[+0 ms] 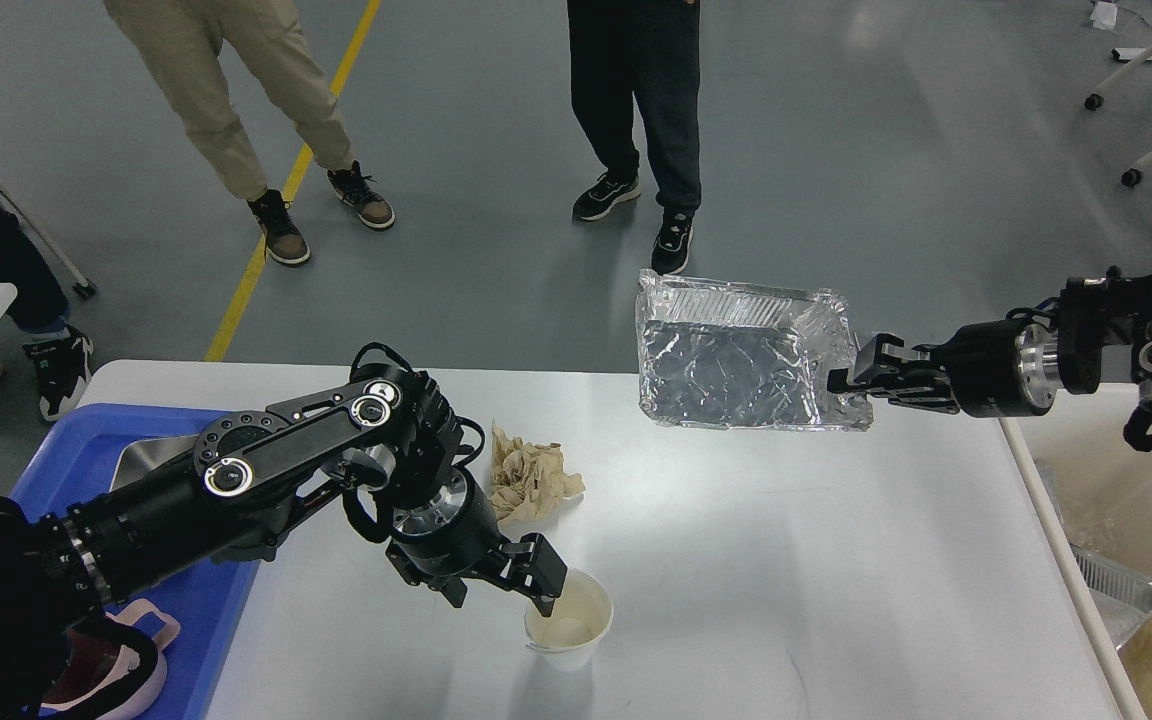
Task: Tidy desktop
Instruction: 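Grasp the white paper cup with the left gripper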
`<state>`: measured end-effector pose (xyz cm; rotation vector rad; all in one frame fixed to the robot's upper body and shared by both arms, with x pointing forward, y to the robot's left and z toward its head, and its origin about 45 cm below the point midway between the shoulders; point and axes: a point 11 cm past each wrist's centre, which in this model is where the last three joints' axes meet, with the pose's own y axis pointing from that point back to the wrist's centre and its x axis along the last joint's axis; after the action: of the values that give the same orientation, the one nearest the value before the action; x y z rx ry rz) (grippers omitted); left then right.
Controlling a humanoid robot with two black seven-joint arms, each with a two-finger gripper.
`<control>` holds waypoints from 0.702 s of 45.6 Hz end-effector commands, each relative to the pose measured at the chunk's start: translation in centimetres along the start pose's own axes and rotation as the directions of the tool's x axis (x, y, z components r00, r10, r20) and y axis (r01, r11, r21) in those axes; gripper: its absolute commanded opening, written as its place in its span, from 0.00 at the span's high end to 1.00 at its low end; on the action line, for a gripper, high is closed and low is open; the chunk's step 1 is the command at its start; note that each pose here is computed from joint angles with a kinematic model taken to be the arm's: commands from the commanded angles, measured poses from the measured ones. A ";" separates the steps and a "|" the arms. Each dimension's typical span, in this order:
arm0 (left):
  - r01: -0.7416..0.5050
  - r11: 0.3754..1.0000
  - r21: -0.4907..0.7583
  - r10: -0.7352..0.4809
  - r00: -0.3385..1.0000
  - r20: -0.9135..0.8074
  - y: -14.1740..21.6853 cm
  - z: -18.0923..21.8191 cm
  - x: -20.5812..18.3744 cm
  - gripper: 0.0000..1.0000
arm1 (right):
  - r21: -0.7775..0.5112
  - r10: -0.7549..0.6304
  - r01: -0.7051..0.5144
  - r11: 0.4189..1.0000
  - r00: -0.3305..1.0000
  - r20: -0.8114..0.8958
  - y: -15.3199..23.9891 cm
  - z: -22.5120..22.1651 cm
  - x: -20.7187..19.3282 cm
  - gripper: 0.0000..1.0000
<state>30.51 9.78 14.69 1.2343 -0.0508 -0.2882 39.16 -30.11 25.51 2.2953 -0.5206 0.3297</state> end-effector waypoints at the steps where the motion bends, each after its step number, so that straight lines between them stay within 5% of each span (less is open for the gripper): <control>1: 0.006 1.000 0.003 -0.006 1.000 -0.003 -0.7 0.4 0.1 0.03 | 0.002 -0.002 0.002 1.000 1.000 0.003 -0.1 0.1 -0.1 1.00; 19: 0.016 1.000 0.012 -0.015 1.000 -0.021 -2.0 1.1 0.5 0.13 | -0.001 -0.009 0.009 1.000 1.000 0.013 -0.1 0.5 -0.5 1.00; 22: 0.015 1.000 0.018 -0.015 1.000 -0.018 -2.1 1.1 0.5 0.26 | -0.001 -0.009 0.009 1.000 1.000 0.013 -0.1 0.5 -0.5 1.00; 26: 0.017 0.999 0.031 -0.016 1.000 -0.016 -2.2 0.9 0.4 0.58 | -0.001 -0.009 0.009 1.000 1.000 0.013 -0.1 0.5 -0.5 1.00; 32: 0.016 0.999 0.044 -0.015 1.000 -0.014 -2.3 0.7 0.4 0.80 | 0.001 -0.008 0.008 1.000 1.000 0.013 -0.1 0.4 -0.5 1.00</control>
<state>30.36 8.24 12.85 1.2719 -0.0335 -0.2920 38.79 -30.20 24.90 2.3009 -0.5174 0.3100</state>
